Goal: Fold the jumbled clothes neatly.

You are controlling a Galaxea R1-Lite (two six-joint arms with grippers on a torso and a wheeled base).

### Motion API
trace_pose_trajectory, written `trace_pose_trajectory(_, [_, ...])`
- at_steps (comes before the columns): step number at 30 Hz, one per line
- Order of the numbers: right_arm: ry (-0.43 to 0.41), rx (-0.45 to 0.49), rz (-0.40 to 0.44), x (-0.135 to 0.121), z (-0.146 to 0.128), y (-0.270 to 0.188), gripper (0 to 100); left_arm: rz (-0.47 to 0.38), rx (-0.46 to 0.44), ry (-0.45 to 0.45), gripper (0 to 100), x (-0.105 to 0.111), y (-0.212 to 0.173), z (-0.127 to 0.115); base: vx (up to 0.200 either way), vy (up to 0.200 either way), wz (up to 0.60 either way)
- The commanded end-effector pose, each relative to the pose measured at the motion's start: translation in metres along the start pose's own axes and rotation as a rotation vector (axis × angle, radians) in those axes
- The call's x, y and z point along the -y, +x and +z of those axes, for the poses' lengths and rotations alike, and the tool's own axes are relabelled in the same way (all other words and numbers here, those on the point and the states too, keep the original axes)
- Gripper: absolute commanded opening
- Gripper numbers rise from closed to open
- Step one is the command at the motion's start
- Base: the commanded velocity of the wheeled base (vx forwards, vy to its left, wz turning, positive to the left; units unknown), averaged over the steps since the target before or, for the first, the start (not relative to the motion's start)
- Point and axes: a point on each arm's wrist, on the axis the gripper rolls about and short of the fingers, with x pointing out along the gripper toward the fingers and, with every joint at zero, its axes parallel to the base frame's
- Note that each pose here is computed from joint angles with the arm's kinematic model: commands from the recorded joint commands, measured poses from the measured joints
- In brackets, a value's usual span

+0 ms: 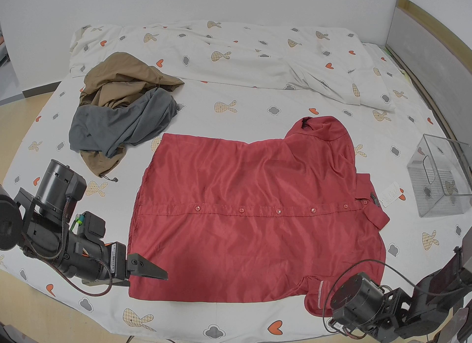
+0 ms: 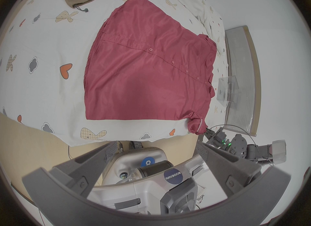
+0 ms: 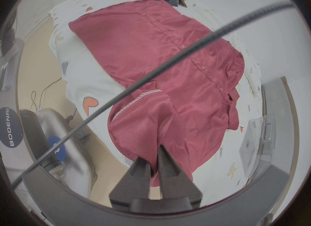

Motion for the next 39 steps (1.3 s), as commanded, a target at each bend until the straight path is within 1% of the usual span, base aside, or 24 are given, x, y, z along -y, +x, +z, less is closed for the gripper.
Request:
trace_pose_trajectory(1, [0.06, 0.059, -0.024, 0.021, 0.005, -0.012, 0, 0.038, 0.023, 0.023, 100, 0.004, 0.0, -0.001, 0.0, 0.0, 0.0])
trace_pose_trajectory(2, [0.061, 0.061, -0.025, 0.021, 0.005, -0.012, 0, 0.046, 0.023, 0.024, 100, 0.004, 0.001, -0.001, 0.0, 0.0, 0.0])
trace_pose_trajectory(3, [0.08, 0.085, -0.024, 0.026, 0.007, -0.017, 0, 0.108, 0.03, 0.049, 100, 0.007, 0.007, -0.003, 0.0, 0.0, 0.0])
trace_pose_trajectory(5, [0.097, 0.107, -0.026, 0.029, 0.008, -0.021, 0, 0.163, 0.031, 0.075, 100, 0.009, 0.013, -0.005, 0.0, 0.0, 0.0])
trace_pose_trajectory(6, [0.11, 0.126, -0.019, 0.032, 0.009, -0.025, 0, 0.248, 0.03, 0.147, 100, 0.01, 0.022, -0.008, 0.0, 0.0, 0.0])
trace_pose_trajectory(7, [0.114, 0.131, -0.015, 0.033, 0.01, -0.025, 0, 0.273, 0.029, 0.173, 100, 0.01, 0.024, -0.008, 0.0, 0.0, 0.0])
trace_pose_trajectory(8, [0.129, 0.145, -0.001, 0.036, 0.012, -0.027, 0, 0.357, 0.02, 0.26, 100, 0.007, 0.031, -0.013, 0.0, 0.0, 0.0])
trace_pose_trajectory(9, [0.136, 0.153, 0.013, 0.037, 0.013, -0.028, 0, 0.392, 0.005, 0.318, 100, 0.006, 0.034, -0.016, 0.0, 0.0, 0.0])
trace_pose_trajectory(11, [0.159, 0.176, 0.047, 0.042, 0.016, -0.031, 0, 0.41, -0.008, 0.443, 100, 0.006, 0.04, -0.023, 0.0, 0.0, 0.0])
trace_pose_trajectory(14, [0.196, 0.213, 0.096, 0.049, 0.022, -0.034, 0, 0.419, -0.017, 0.574, 100, 0.0, 0.051, -0.026, 0.0, 0.0, 0.0])
trace_pose_trajectory(16, [0.225, 0.232, 0.109, 0.056, 0.025, -0.035, 0, 0.463, -0.025, 0.663, 100, -0.006, 0.061, -0.025, 0.0, 0.0, 0.0])
trace_pose_trajectory(17, [0.236, 0.236, 0.108, 0.059, 0.026, -0.035, 0, 0.486, -0.025, 0.699, 100, -0.01, 0.065, -0.025, 0.0, 0.0, 0.0])
trace_pose_trajectory(18, [0.239, 0.236, 0.106, 0.059, 0.026, -0.035, 0, 0.493, -0.026, 0.71, 100, -0.011, 0.066, -0.024, 0.0, 0.0, 0.0])
trace_pose_trajectory(19, [0.252, 0.237, 0.101, 0.062, 0.027, -0.034, 0, 0.536, -0.03, 0.759, 100, -0.018, 0.074, -0.023, 0.0, 0.0, 0.0])
trace_pose_trajectory(20, [0.257, 0.24, 0.101, 0.063, 0.027, -0.035, 0, 0.563, -0.026, 0.79, 100, -0.022, 0.079, -0.022, 0.0, 0.0, 0.0])
trace_pose_trajectory(23, [0.268, 0.245, 0.11, 0.065, 0.025, -0.036, 0, 0.62, -0.031, 0.886, 100, -0.033, 0.088, -0.025, 0.0, 0.0, 0.0])
trace_pose_trajectory(25, [0.283, 0.247, 0.117, 0.067, 0.024, -0.036, 0, 0.634, -0.024, 0.93, 100, -0.037, 0.094, -0.028, 0.0, 0.0, 0.0])
trace_pose_trajectory(28, [0.314, 0.258, 0.14, 0.07, 0.023, -0.038, 0, 0.662, 0.009, 0.974, 100, -0.038, 0.102, -0.03, 0.0, 0.0, 0.0])
trace_pose_trajectory(29, [0.319, 0.259, 0.146, 0.071, 0.023, -0.038, 0, 0.672, 0.006, 0.988, 100, -0.039, 0.105, -0.03, 0.0, 0.0, 0.0])
trace_pose_trajectory(31, [0.329, 0.257, 0.161, 0.073, 0.022, -0.038, 0, 0.708, -0.021, 1.041, 100, -0.041, 0.111, -0.032, 0.0, 0.0, 0.0])
trace_pose_trajectory(33, [0.334, 0.259, 0.167, 0.073, 0.022, -0.037, 0, 0.712, -0.063, 1.075, 100, -0.042, 0.12, -0.037, 0.0, 0.0, 0.0])
trace_pose_trajectory(35, [0.334, 0.258, 0.167, 0.074, 0.022, -0.037, 0, 0.709, -0.072, 1.086, 100, -0.041, 0.123, -0.039, 0.0, 0.0, 0.0])
trace_pose_trajectory(37, [0.343, 0.256, 0.162, 0.076, 0.022, -0.036, 0, 0.702, -0.097, 1.105, 100, -0.041, 0.134, -0.042, 0.0, 0.0, 0.0])
trace_pose_trajectory(39, [0.347, 0.256, 0.16, 0.077, 0.021, -0.036, 0, 0.698, -0.084, 1.113, 100, -0.041, 0.14, -0.04, 0.0, 0.0, 0.0])
